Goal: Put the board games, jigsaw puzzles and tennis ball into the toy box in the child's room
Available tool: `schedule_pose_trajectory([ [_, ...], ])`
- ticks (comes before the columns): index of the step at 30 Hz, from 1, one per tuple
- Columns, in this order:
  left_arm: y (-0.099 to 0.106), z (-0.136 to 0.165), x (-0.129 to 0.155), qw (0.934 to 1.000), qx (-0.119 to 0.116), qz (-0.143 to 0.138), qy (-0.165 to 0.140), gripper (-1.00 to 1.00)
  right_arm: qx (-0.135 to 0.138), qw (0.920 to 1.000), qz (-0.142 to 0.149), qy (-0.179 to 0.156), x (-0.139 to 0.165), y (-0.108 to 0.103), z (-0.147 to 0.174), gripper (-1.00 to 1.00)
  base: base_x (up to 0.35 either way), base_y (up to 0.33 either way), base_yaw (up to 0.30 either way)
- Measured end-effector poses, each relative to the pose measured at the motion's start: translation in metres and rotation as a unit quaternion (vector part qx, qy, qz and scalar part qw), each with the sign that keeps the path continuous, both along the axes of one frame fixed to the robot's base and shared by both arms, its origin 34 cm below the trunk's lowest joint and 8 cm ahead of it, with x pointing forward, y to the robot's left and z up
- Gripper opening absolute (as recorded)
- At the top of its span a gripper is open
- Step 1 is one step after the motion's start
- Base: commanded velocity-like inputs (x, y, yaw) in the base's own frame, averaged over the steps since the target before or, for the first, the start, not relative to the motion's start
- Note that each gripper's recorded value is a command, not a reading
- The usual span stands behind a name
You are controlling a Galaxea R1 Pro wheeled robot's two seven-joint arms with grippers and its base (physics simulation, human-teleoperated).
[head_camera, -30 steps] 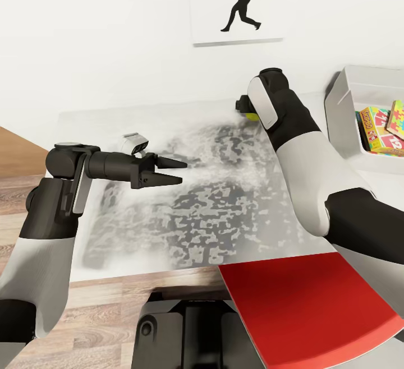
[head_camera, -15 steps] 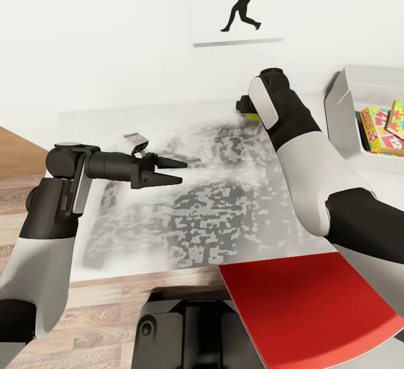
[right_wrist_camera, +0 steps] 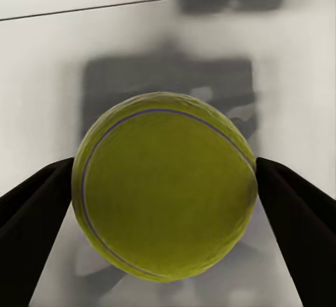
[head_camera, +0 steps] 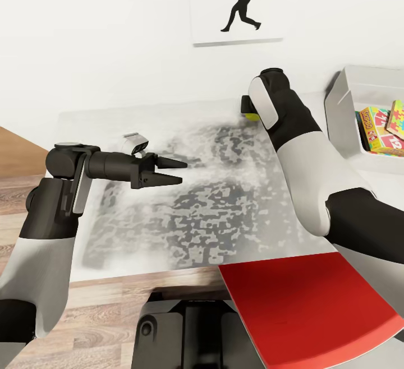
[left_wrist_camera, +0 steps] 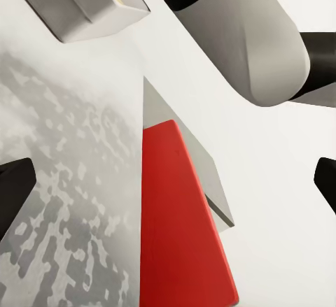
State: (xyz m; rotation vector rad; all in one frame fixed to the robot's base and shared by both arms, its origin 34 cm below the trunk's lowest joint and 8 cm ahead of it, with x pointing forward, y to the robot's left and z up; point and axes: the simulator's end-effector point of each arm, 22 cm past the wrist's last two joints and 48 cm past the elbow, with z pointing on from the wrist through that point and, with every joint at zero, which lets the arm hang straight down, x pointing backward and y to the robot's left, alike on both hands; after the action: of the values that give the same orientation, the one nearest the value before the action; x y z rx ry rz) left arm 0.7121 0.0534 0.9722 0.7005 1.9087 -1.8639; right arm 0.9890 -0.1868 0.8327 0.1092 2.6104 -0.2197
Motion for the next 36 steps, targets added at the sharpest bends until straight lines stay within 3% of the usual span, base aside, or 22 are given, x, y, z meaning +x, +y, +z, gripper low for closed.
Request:
schedule_pose_trajectory([
  [16,0.002,0.0,0.001,1.0,0.001,0.002,0.0,1.0,0.004,1.0,0.001,0.001,-0.001,0.0,-0.001,-1.0,0.0,0.0,0.0],
  [22,0.004,-0.001,0.002,1.0,0.003,0.004,-0.001,1.0,-0.002,0.9994,0.016,0.029,-0.011,0.001,0.0,-1.0,0.0,0.0,0.0],
  [24,0.005,-0.001,0.002,1.0,0.004,0.004,0.0,1.0,0.015,0.9992,0.013,0.034,-0.012,0.004,0.0,-1.0,0.0,0.0,0.0],
  [29,0.005,-0.002,0.002,1.0,0.004,0.004,0.0,1.0,0.042,0.9991,-0.002,0.002,0.001,0.0,0.029,-1.0,0.0,0.0,0.0],
  [36,0.005,-0.002,0.002,1.0,0.005,0.004,0.0,1.0,0.048,0.9988,-0.007,-0.008,0.005,-0.003,0.037,-1.0,0.0,0.0,0.0],
])
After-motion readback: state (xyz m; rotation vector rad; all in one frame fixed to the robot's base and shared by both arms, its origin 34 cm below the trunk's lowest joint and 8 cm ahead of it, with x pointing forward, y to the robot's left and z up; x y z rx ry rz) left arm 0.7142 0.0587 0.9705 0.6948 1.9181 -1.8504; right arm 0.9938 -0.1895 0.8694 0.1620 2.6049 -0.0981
